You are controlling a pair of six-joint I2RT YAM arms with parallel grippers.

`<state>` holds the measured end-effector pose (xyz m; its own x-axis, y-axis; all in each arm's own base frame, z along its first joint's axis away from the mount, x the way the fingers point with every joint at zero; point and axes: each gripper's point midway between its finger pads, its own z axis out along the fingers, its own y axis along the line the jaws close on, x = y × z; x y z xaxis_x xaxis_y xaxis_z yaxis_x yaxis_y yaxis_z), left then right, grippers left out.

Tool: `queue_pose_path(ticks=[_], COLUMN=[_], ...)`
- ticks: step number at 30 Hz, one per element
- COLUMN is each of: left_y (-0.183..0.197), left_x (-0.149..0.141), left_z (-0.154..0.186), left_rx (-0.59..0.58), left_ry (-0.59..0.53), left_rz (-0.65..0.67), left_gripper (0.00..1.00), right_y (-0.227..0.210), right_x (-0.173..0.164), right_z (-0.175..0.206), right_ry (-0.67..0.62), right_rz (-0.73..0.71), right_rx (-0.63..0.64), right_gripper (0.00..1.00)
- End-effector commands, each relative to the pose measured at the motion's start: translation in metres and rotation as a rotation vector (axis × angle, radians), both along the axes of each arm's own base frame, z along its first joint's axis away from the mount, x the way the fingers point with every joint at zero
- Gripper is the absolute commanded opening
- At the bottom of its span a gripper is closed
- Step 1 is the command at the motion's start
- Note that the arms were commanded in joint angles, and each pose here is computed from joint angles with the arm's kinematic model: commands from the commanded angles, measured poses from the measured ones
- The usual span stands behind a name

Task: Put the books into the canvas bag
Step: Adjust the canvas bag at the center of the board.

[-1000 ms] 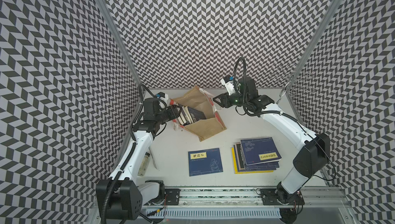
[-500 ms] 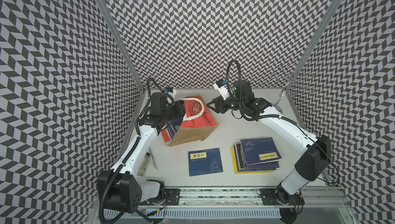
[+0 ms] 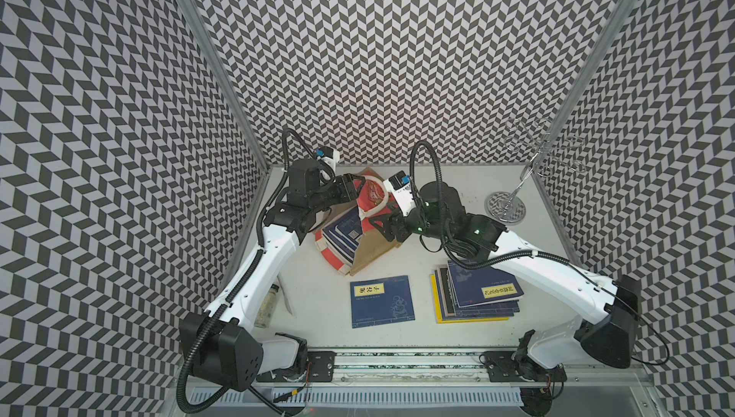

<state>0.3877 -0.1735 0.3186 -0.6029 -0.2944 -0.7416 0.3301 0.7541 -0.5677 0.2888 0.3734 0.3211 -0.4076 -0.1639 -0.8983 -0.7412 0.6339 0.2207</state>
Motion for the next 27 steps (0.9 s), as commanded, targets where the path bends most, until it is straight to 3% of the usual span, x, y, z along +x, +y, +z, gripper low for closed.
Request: queue_pose_path(ticks=[1, 12, 21, 27], left_y=[-0.007, -0.01, -0.016, -0.02], left_x=[0.005, 0.007, 0.01, 0.008], left_z=[-0.001, 0.013, 0.025, 0.027], left_rx=[-0.014, -0.022, -0.038, -0.043], left_ry=[-0.024, -0.052, -0.07, -0.079], left_rz=[-0.012, -0.023, -0.047, -0.062], left_gripper=[0.52, 0.52, 0.52, 0.52], right_y=[-0.001, 0.015, 0.036, 0.033], right_x=[0.012, 0.015, 0.0, 0.014], right_z=[-0.003, -0.013, -0.01, -0.027], right_ry=[-0.059, -0.156, -0.242, -0.258], right_rz=[-0.095, -0.169, -0.227, -0.352], right_rx=[0.0, -0.043, -0.045, -0.087], right_gripper=[0.73, 0.75, 0.85, 0.87])
